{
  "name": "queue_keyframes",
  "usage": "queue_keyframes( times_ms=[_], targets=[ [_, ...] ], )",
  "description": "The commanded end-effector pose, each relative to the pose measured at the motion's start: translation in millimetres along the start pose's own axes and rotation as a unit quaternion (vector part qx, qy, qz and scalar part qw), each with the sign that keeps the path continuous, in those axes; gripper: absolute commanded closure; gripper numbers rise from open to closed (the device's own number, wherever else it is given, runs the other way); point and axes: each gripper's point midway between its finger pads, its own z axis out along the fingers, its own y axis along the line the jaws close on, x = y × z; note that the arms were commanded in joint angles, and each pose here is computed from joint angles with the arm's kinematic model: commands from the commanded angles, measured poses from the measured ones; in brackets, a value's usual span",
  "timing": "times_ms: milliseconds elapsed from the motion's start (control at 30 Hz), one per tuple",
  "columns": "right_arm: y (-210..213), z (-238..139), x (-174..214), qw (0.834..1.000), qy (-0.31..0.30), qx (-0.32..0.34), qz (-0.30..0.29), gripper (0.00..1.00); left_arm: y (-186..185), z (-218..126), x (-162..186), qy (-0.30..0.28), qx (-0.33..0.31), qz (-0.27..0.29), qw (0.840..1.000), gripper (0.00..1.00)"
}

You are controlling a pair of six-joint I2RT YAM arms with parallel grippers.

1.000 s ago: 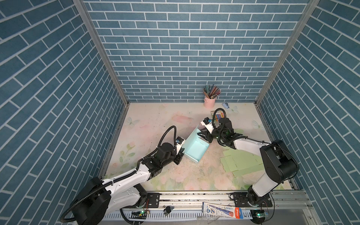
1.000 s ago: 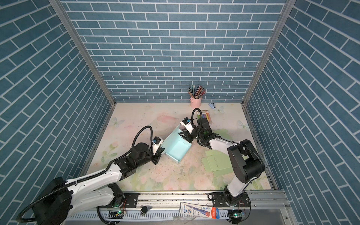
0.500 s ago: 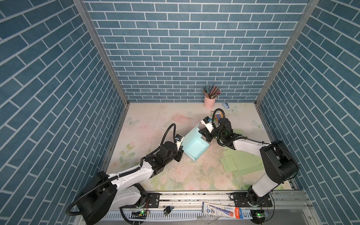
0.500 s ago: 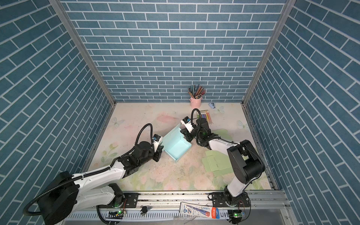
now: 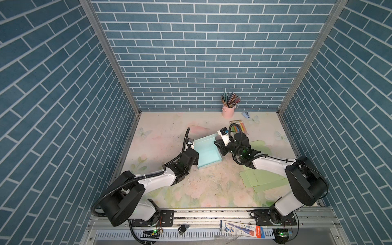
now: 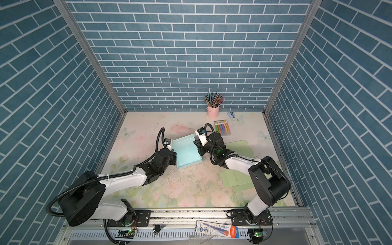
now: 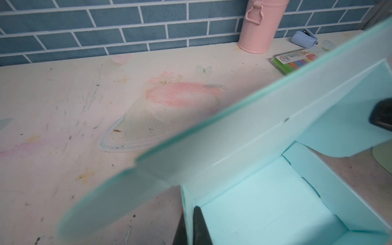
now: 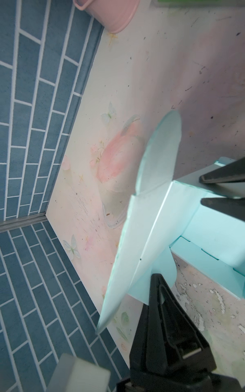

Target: Fold the paper box

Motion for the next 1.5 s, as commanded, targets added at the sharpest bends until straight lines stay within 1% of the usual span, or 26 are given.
queue_keyframes(
  times_ms=[0, 133, 233, 367, 533, 700, 767, 900, 967, 1067, 1167, 1333, 1467],
  targets=[
    [69, -2, -13, 0.993, -0.022, -0.118, -0.004, 0.85, -46, -9, -54, -0.091, 0.082, -0.04, 0.992, 0.96],
    [72, 2, -10, 0.992, -0.025, -0.127, 0.004, 0.84, -52, -13, -54, -0.123, 0.075, -0.031, 0.989, 0.96],
    [74, 4, -8, 0.991, -0.023, -0.133, 0.012, 0.84, -51, -13, -51, -0.141, 0.077, -0.048, 0.986, 0.96],
    [80, 4, -8, 0.989, -0.024, -0.143, 0.013, 0.84, -54, -9, -48, -0.151, 0.078, -0.05, 0.984, 0.96],
    [96, 8, -5, 0.985, -0.019, -0.173, 0.017, 0.84, -54, -5, -47, -0.159, 0.073, -0.048, 0.983, 0.96],
    [103, 7, 4, 0.984, -0.007, -0.178, 0.016, 0.84, -62, -1, -45, -0.144, 0.084, -0.03, 0.986, 0.94],
    [104, 5, 10, 0.984, -0.001, -0.177, 0.019, 0.84, -63, 3, -39, -0.126, 0.08, -0.025, 0.988, 0.94],
    [109, 1, 20, 0.984, 0.004, -0.178, 0.028, 0.84, -69, 3, -21, -0.101, 0.108, -0.022, 0.989, 0.94],
    [114, 1, 25, 0.983, 0.009, -0.182, 0.029, 0.85, -71, 0, -15, -0.1, 0.125, -0.026, 0.987, 0.94],
    [119, 2, 31, 0.982, 0.016, -0.184, 0.031, 0.85, -80, -17, -10, -0.127, 0.186, -0.023, 0.974, 0.91],
    [125, 1, 32, 0.981, 0.02, -0.191, 0.031, 0.85, -78, -19, 0, -0.119, 0.182, -0.007, 0.976, 0.91],
    [129, -2, 34, 0.981, 0.023, -0.189, 0.028, 0.85, -67, -21, 14, -0.106, 0.167, 0.001, 0.98, 0.91],
    [130, -3, 43, 0.981, 0.031, -0.186, 0.032, 0.85, -61, -19, 22, -0.097, 0.155, 0.009, 0.983, 0.91]
  ],
)
